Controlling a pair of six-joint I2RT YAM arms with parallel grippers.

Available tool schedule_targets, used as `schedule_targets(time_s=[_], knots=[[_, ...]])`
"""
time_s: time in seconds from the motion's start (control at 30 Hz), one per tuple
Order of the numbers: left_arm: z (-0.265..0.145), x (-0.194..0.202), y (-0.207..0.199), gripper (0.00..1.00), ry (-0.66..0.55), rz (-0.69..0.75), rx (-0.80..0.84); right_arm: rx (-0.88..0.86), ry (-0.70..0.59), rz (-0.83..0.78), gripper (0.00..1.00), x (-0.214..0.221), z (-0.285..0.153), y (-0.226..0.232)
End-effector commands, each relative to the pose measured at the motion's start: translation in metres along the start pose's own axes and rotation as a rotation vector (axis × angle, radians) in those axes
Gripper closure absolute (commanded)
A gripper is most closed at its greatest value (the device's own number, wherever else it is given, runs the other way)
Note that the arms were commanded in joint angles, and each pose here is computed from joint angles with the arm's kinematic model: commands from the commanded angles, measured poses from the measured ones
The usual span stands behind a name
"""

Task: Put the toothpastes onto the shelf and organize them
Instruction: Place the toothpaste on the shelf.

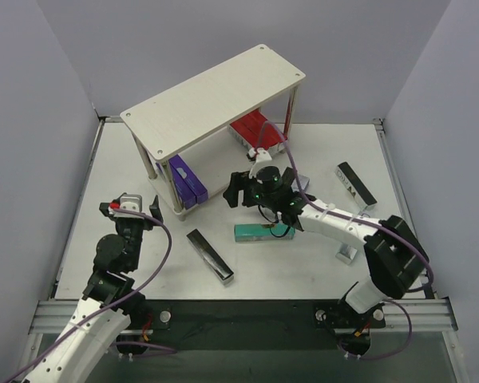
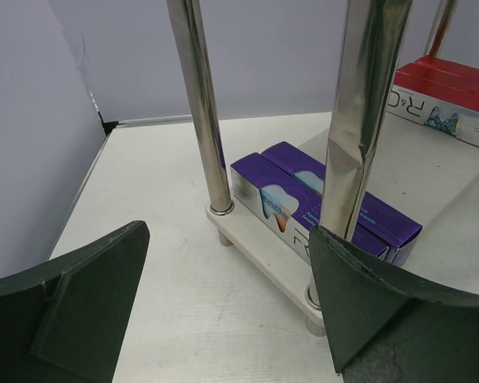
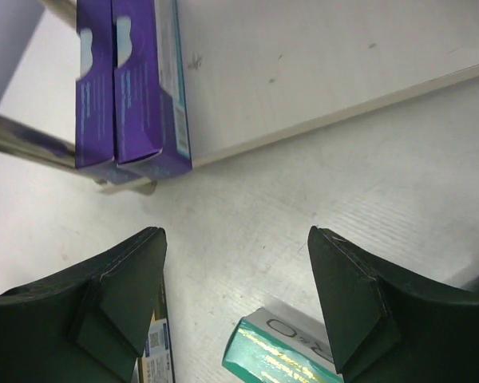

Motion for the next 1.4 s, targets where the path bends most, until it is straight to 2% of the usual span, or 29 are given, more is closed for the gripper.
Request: schedule_targets(time_s=[0.0, 0.37, 0.8, 1.07, 1.2, 1.27, 1.3, 1.37], knots=[[0.0, -0.012, 0.006, 0.07, -0.042, -0.021, -0.034, -0.05, 0.031, -0.096, 0.27, 0.006, 0.024, 0.023], [-0.001, -0.012, 0.008, 0.07, -0.037, -0.014, -0.046, -0.081, 0.043, -0.104, 0.27, 0.011, 0.073, 0.053], [0.0, -0.012, 0.006, 0.07, -0.04, -0.021, -0.032, -0.095, 0.061, -0.106, 0.28, 0.017, 0.089, 0.063], [0.0, -0.011, 0.005, 0.07, -0.036, -0.021, -0.028, -0.106, 0.052, -0.103, 0.28, 0.013, 0.086, 0.067], [0.0, -0.011, 0.005, 0.07, -0.038, -0.022, -0.029, -0.113, 0.003, -0.091, 0.28, -0.005, 0.068, 0.072], [-0.001, -0.012, 0.006, 0.07, -0.043, -0.024, -0.03, -0.08, -0.007, -0.086, 0.27, -0.006, 0.057, 0.063], [-0.001, -0.012, 0.006, 0.07, -0.042, -0.023, -0.029, -0.034, -0.063, -0.078, 0.26, -0.021, 0.044, 0.058], [-0.001, -0.014, 0.006, 0.07, -0.049, -0.027, -0.029, 0.071, -0.061, -0.054, 0.24, -0.015, 0.03, 0.032]])
Point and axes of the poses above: each gripper's point midway between its finger pads, its own z axis out along the fingers, its own y axis along the line the jaws close on, x = y × z, the point moved 5 cm from there along -z, back along the fingers, and after that the axes turned 6 degrees about z, right-handed, at the moved point
